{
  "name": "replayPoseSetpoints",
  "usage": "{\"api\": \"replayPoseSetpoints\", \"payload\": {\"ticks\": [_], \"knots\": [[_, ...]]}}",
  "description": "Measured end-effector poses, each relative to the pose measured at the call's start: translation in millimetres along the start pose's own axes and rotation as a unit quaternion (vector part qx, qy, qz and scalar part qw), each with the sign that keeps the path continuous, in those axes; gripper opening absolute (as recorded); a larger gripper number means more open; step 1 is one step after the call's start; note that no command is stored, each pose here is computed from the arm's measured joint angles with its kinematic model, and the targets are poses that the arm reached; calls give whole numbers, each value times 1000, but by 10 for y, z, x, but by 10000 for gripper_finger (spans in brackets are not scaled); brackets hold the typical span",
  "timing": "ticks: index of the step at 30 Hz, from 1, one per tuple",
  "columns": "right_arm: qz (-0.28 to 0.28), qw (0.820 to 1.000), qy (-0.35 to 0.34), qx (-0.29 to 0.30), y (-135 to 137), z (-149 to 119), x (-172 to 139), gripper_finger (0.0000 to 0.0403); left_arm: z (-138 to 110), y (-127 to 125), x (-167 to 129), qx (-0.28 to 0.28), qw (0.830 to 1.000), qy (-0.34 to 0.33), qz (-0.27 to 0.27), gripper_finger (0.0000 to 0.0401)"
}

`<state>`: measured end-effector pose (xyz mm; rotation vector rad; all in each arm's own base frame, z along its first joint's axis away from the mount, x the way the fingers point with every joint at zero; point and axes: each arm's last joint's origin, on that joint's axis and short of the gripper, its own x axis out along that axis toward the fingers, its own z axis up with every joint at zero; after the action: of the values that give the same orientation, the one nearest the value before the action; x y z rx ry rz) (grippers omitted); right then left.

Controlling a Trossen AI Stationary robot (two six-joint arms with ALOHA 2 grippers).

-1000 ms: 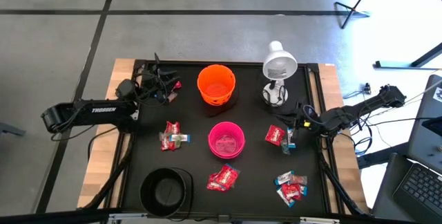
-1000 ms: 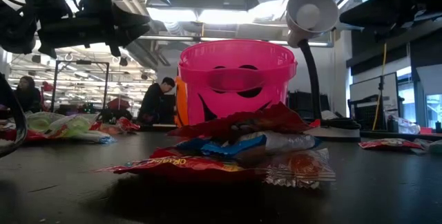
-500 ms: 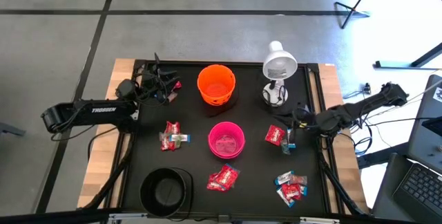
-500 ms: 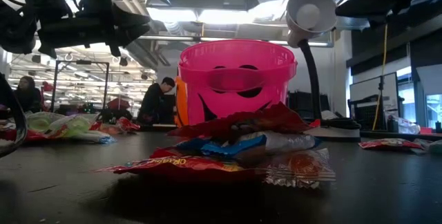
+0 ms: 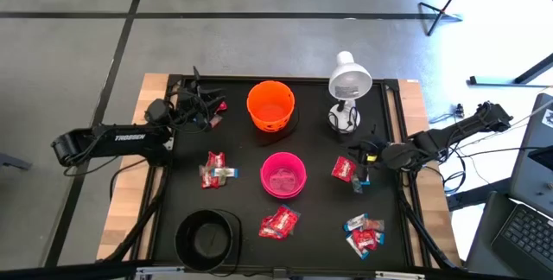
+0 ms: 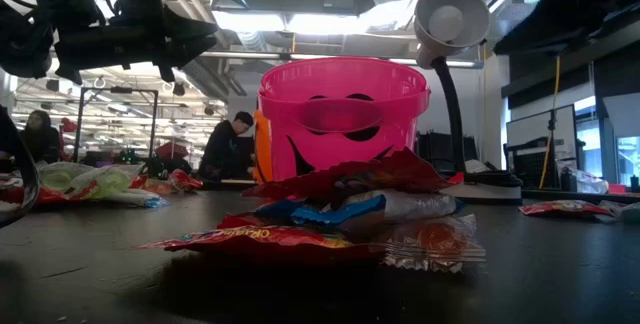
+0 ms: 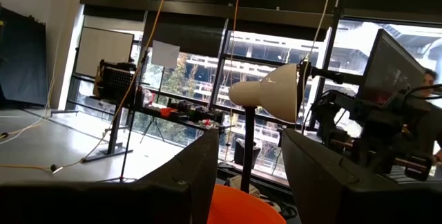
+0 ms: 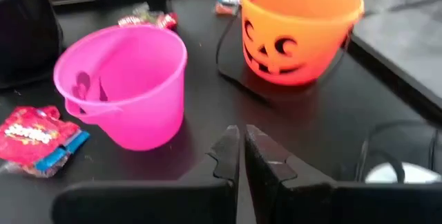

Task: Sort candy
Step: Put the red candy into the orange bucket

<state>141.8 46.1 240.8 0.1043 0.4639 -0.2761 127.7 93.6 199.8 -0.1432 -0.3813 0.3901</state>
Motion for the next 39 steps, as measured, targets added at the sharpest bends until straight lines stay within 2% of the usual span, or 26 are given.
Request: {"api": "replayPoseSetpoints", "payload": {"ticks": [3,9,13,19,26,39], "knots": [[-2,999,32,7,-17,-62,3,55,0,0,0,0,1000,0,0,151],[2,995,90,31,-23,-161,23,137,-1,0,0,0,1000,0,0,151],[10,990,134,43,-1,-225,61,167,0,1,0,0,1000,0,0,151],[8,981,190,49,62,-317,166,174,-1,0,0,0,1000,1,0,151],[-37,958,275,69,72,-481,248,175,-4,2,0,-1,1000,2,1,151],[-53,954,288,67,87,-521,292,175,-4,2,0,0,1000,2,1,151]]}}
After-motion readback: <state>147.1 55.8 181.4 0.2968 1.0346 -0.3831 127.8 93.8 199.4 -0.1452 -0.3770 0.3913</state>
